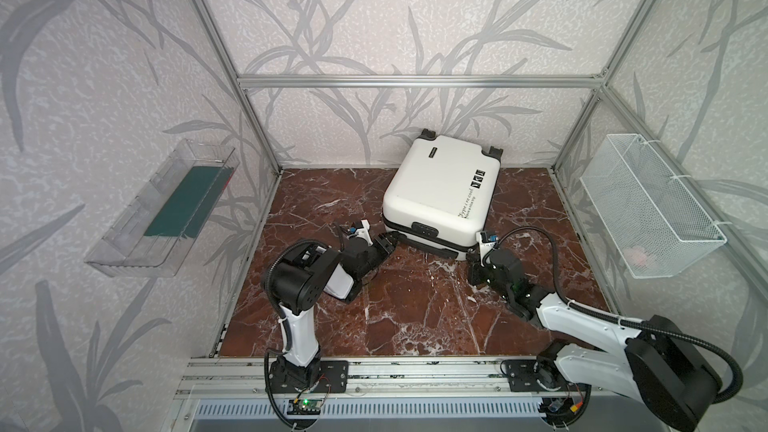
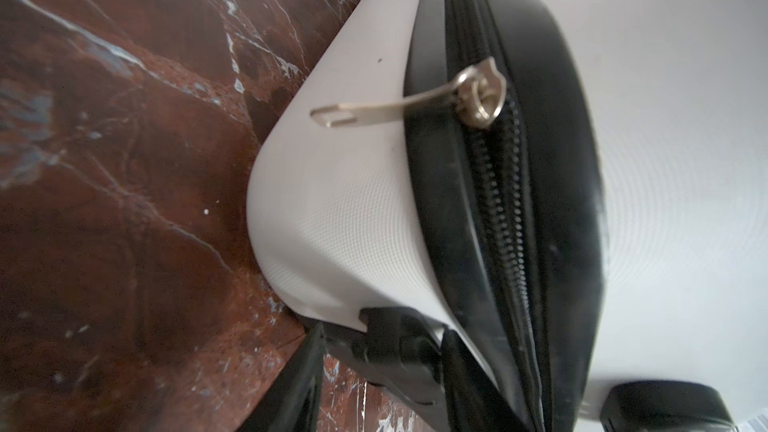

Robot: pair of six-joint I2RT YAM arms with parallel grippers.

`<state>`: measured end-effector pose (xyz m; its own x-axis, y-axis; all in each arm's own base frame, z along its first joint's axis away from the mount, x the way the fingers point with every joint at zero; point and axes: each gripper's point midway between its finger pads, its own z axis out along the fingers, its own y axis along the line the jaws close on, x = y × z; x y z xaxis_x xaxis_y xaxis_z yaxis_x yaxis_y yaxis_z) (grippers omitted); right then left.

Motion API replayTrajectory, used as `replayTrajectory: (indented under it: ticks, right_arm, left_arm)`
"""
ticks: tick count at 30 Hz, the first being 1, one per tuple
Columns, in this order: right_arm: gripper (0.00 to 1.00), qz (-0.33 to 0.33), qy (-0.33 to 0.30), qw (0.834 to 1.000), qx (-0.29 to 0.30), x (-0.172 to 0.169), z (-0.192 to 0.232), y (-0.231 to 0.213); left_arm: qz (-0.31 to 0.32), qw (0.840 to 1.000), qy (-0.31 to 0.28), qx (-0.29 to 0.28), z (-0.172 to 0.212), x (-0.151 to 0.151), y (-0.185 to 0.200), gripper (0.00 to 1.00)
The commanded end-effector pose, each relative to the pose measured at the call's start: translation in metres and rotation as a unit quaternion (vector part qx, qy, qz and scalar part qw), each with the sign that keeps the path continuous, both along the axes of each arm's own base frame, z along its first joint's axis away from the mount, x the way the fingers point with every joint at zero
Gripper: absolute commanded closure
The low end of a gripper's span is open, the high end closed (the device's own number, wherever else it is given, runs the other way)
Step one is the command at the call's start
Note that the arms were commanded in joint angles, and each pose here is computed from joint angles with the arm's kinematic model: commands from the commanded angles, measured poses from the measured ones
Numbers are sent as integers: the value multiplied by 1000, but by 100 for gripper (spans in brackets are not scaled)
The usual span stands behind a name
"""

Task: Pack the luggage

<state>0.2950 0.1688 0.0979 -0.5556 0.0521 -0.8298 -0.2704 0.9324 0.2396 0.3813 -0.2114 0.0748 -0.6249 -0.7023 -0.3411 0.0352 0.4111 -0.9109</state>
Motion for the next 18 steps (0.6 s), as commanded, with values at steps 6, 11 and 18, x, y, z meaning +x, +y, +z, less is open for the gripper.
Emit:
replayTrajectory:
  ticks: [6, 11, 18]
  right_arm:
    - [100, 4, 10, 1000, -15, -6, -8, -6]
    - [100, 29, 7, 1000, -11, -9, -7, 2]
    - [100, 55, 12, 998, 4, -11, -4, 14]
  left_arm:
    - [5, 1000, -28, -8, 15, 15, -6, 63]
    - [1, 999, -33, -10, 18, 16, -8, 73]
    - [-11, 999, -41, -15, 19, 11, -15, 86]
